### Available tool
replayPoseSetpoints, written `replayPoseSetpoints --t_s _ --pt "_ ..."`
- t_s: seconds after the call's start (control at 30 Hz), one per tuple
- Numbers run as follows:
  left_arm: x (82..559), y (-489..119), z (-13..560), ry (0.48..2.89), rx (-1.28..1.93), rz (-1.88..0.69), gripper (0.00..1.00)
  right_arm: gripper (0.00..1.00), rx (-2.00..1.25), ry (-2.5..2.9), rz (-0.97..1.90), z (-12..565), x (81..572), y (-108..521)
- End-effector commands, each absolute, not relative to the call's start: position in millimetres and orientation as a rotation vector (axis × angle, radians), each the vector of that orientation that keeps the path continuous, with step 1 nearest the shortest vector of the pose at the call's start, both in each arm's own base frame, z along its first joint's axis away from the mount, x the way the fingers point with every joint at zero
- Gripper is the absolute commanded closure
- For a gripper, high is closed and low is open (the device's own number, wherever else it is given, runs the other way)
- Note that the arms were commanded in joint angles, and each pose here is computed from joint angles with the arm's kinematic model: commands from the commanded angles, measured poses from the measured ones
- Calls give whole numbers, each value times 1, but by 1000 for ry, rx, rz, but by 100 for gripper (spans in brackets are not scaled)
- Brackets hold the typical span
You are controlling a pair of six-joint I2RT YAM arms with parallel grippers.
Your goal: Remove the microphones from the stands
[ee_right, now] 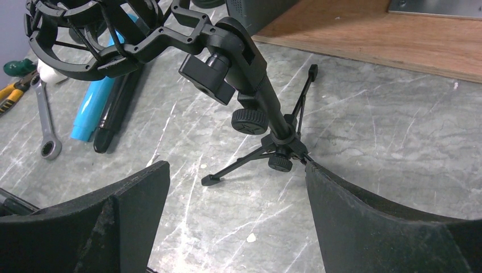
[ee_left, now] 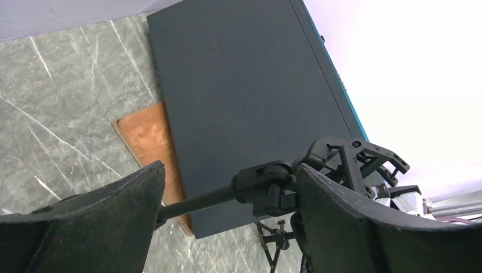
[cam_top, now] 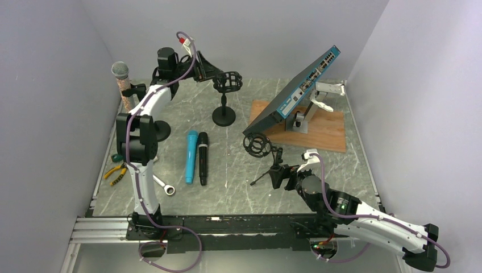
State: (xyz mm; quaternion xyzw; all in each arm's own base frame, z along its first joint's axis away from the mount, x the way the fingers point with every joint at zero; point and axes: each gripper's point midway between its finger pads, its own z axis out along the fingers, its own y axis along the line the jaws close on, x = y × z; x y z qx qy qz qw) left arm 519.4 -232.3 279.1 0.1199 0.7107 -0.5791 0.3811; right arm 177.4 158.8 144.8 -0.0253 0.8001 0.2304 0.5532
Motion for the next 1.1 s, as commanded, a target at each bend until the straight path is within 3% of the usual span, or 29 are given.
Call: replayPoseSetpoints --t_s 0.0,0.77,1.07 --pt "517 -241 292 1795 386 -1426 11 9 -30 1854 582 163 179 162" --pt "537 -198 189 2163 236 -1069 28 9 -30 1851 586 163 179 162" --pt "531 -178 137 2286 203 -875 29 9 -32 1853 583 162 180 163"
